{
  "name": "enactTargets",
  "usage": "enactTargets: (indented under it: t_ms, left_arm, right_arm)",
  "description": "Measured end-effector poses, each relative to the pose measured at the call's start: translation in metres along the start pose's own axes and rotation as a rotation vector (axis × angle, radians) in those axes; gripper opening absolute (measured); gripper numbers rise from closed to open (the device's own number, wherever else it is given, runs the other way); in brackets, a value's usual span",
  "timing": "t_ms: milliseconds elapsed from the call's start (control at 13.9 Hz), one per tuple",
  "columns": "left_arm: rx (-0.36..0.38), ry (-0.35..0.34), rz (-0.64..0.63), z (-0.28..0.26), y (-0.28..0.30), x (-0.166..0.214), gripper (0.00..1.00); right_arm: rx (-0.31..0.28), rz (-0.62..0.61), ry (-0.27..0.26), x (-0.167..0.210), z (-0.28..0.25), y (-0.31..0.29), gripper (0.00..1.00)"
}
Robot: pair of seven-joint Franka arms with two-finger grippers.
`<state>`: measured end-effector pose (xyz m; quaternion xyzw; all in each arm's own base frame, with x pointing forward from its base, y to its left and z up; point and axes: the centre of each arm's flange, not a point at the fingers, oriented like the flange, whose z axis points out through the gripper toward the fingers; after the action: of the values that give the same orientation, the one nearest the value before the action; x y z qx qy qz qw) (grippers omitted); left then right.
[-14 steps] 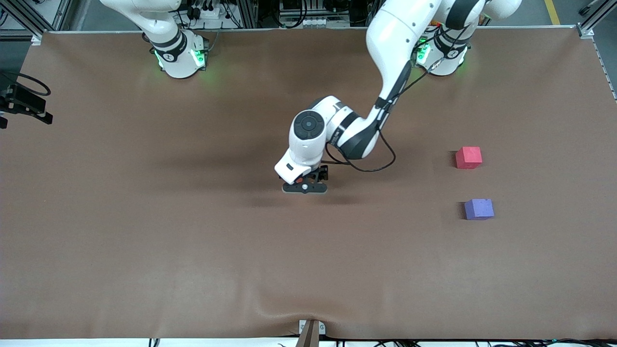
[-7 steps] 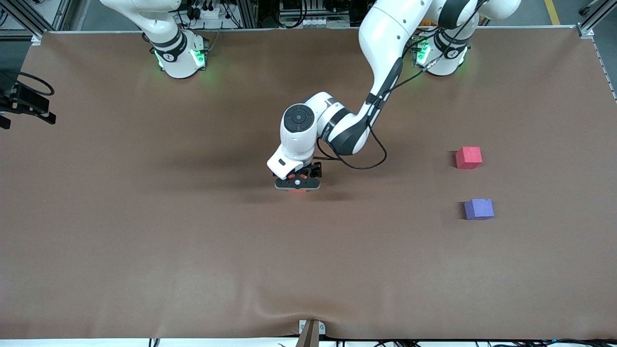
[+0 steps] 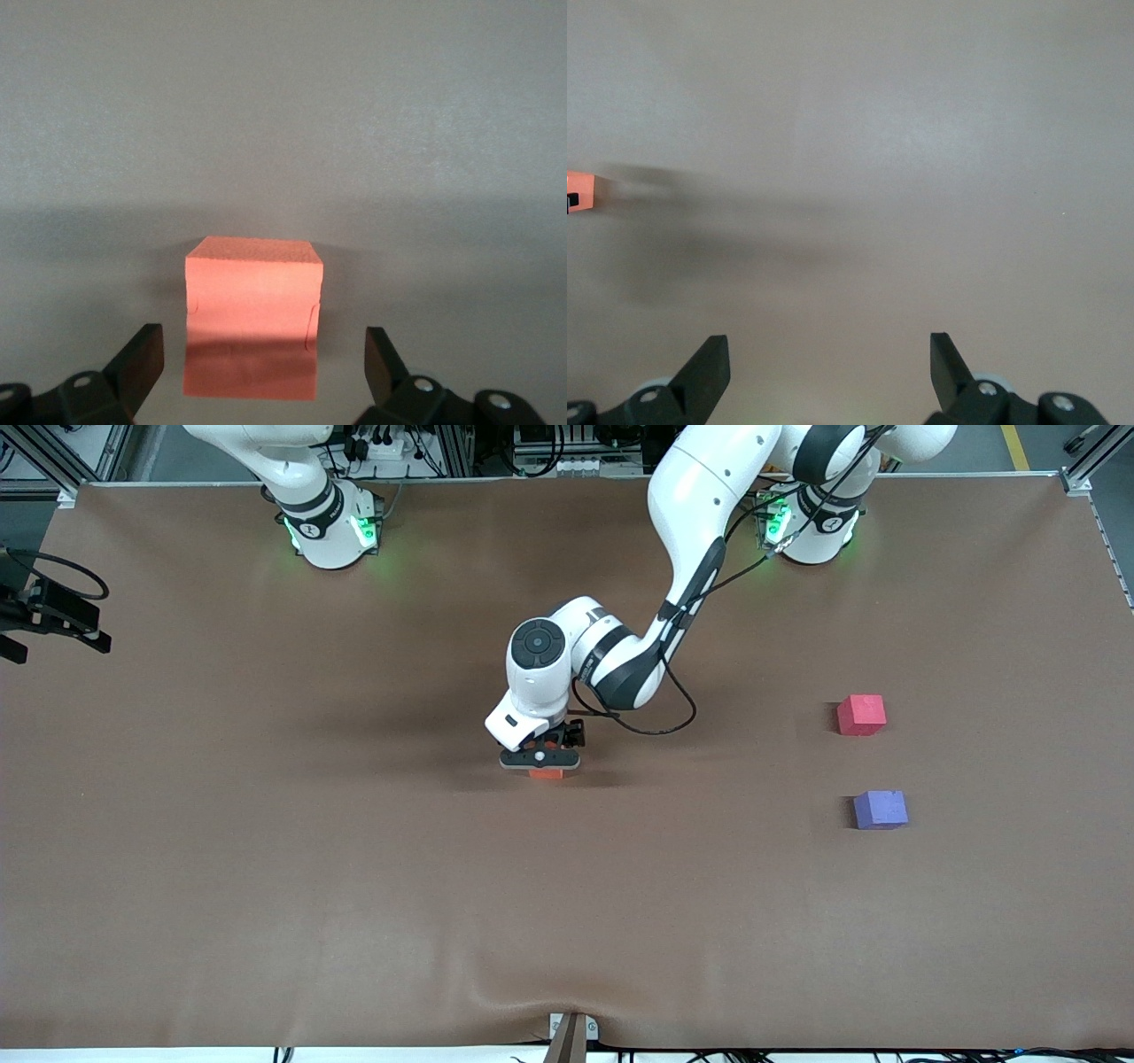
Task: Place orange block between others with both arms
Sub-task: 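Lower the left gripper onto the orange cube and grasp it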
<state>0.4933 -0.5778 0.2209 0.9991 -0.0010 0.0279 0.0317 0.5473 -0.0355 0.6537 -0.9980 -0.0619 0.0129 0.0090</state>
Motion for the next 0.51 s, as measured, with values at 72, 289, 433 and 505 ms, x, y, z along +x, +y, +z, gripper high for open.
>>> enactTargets:
  t_ms: [72,289,433,505]
  left_arm:
    - [0.006,-0.004,0.000,0.005,-0.001,-0.001,1.00]
    - [0.030,-0.020,-0.001,0.027,-0.006,-0.003,1.00]
    - [0.033,-0.022,-0.001,0.030,-0.007,-0.004,0.92]
    - [0.031,-0.020,-0.001,0.029,-0.006,-0.003,0.81]
  right_arm:
    - [0.000,0.000,0.000,0.000,0.000,0.000,1.00]
    - [0.000,0.000,-0.001,0.000,0.000,0.000,1.00]
    - [0.000,0.000,-0.003,0.000,0.001,0.000,1.00]
    - [0.001,-0.001,-0.005,0.001,0.001,0.000,1.00]
